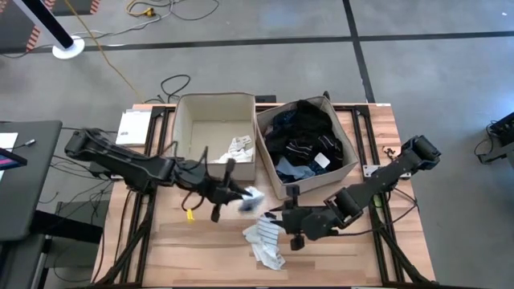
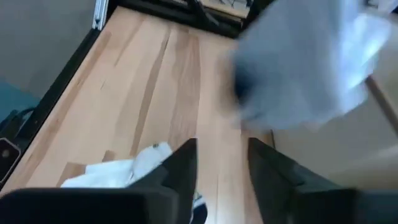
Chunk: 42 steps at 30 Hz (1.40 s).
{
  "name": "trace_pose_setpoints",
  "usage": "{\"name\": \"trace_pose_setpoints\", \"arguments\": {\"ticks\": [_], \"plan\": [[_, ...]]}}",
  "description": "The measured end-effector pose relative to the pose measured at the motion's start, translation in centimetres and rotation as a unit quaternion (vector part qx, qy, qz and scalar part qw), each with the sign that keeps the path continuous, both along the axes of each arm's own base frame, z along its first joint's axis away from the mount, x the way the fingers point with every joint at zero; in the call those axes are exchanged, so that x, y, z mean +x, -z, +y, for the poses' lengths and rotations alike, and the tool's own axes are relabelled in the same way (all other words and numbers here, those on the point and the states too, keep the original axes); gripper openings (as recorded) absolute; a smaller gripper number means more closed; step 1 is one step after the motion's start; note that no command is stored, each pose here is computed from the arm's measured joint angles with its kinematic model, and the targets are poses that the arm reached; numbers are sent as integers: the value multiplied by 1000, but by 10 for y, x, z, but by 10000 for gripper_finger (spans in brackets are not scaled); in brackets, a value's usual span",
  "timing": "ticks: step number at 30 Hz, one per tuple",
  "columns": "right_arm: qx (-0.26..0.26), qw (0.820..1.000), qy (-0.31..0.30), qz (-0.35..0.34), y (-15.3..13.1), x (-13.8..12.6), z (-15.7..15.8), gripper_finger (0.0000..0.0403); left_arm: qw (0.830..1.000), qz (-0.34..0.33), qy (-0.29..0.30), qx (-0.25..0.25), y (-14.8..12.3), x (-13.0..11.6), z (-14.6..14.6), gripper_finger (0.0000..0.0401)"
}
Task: Sort clothes
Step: Put the right white and blue sock into the left laundry organizer
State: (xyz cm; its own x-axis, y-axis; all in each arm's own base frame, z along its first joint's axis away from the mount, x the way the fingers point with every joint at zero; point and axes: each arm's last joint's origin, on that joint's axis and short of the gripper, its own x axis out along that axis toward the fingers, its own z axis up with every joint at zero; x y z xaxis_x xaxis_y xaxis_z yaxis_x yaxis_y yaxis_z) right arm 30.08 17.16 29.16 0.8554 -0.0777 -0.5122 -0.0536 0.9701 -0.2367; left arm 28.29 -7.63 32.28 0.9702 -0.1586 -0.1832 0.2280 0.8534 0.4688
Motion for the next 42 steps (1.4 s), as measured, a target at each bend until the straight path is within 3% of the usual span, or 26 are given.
{"name": "trace_pose_setpoints", "arguments": {"ticks": [7, 12, 17, 23, 31, 42], "plan": [[21, 999, 27, 33, 6, -5, -1, 242, 987, 12, -132, 90, -36, -31, 24, 4], [28, 998, 30, 44, 10, -8, 3, 254, 963, 36, -237, 122, -51, -53, 52, 4], [17, 998, 25, 63, 26, -4, 12, 255, 945, 46, -304, 108, -57, -69, 81, 4], [7, 995, 30, 99, 55, 7, 19, 255, 912, 111, -382, 100, -44, -73, 117, 4], [9, 992, 36, 117, 77, 15, 26, 255, 853, 220, -465, 93, -16, -70, 167, 8], [26, 994, 32, 99, 77, 16, 32, 255, 811, 331, -482, 7, 33, -60, 227, 13]]}}
